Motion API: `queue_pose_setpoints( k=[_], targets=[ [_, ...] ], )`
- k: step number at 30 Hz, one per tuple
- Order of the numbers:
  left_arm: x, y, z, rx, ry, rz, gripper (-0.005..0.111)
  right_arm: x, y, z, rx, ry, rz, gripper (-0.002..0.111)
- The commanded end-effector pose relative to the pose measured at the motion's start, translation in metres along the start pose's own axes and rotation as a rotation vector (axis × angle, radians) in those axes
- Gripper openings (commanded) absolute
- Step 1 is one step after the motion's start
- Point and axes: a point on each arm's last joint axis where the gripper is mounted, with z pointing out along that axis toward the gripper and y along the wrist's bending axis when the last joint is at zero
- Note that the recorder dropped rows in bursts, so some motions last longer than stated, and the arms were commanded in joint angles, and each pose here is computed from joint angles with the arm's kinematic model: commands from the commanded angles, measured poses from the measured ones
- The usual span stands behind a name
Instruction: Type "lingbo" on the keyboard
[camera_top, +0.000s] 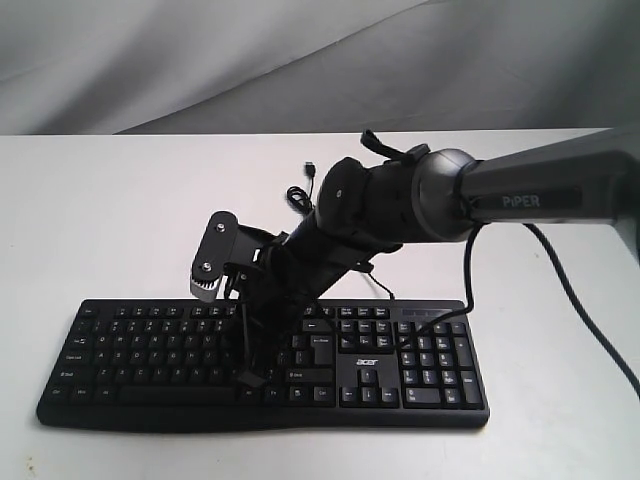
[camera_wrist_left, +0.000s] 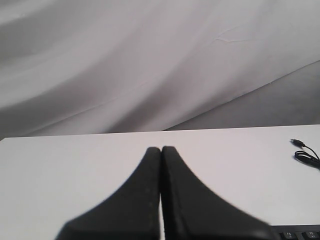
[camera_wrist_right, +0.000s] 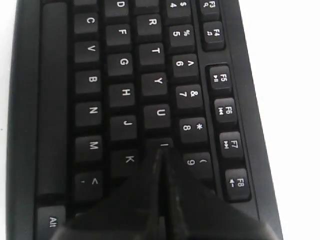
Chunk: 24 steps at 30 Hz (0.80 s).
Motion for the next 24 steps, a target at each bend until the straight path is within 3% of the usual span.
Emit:
queue_pose_setpoints(
  k=[1, 13, 24],
  targets=[
    [0.000, -0.001, 0.000, 0.007, -0.010, -0.002, 0.001, 0.004, -0.003, 0.000, 0.006, 0.005, 0.003, 0.000],
    [0.000, -0.001, 0.000, 0.007, -0.010, -0.002, 0.001, 0.008, -0.002, 0.007, -0.017, 0.013, 0.018, 0.000],
    [0.000, -0.001, 0.000, 0.007, -0.010, -0.002, 0.001, -0.025, 0.001, -0.049, 0.076, -0.092, -0.034, 0.000]
  ],
)
